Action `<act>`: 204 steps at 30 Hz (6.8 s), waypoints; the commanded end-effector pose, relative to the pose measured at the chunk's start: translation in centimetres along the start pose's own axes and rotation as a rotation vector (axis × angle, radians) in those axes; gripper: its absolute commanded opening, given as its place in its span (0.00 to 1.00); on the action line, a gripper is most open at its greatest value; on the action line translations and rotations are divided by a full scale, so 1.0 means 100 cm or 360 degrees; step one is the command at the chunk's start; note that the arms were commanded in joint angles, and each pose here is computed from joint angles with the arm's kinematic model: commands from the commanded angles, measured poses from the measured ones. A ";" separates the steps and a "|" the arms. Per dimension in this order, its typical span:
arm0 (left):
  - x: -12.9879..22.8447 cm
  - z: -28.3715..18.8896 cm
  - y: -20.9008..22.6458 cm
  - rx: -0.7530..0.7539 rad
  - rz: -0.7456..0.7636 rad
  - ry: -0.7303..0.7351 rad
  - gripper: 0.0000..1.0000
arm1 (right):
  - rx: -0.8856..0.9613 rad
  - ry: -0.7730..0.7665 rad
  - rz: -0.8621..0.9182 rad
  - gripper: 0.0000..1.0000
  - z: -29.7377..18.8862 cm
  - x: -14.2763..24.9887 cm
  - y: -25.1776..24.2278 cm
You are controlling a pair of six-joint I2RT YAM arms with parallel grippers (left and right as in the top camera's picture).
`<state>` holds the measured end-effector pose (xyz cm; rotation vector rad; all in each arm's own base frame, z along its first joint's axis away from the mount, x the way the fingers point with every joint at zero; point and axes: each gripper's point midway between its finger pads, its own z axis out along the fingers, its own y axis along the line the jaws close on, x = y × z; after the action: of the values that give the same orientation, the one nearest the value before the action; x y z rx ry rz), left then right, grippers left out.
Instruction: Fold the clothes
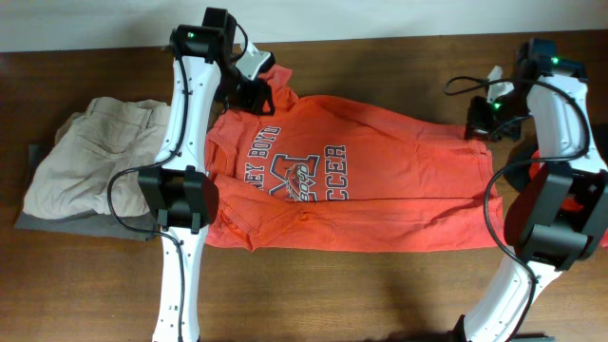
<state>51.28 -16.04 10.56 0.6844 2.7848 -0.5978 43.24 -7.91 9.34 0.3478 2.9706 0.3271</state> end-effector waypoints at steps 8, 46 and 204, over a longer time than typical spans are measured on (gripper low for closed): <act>-0.065 -0.028 0.008 -0.0227 0.0235 -0.0403 0.75 | 0.0055 -0.0045 -0.0073 0.04 -0.009 -0.004 0.012; 0.032 -0.028 -0.002 -0.0267 0.0029 0.0198 0.00 | 0.0179 -0.0177 -0.0167 0.04 -0.012 -0.026 0.000; -0.002 -0.131 -0.090 -0.0249 0.0187 -0.0251 0.74 | -0.0090 -0.0013 0.0076 0.48 0.077 -0.009 -0.061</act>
<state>45.68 -18.09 24.73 0.7492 2.5980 -0.3882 43.99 -11.61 1.19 0.3901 2.9348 0.4488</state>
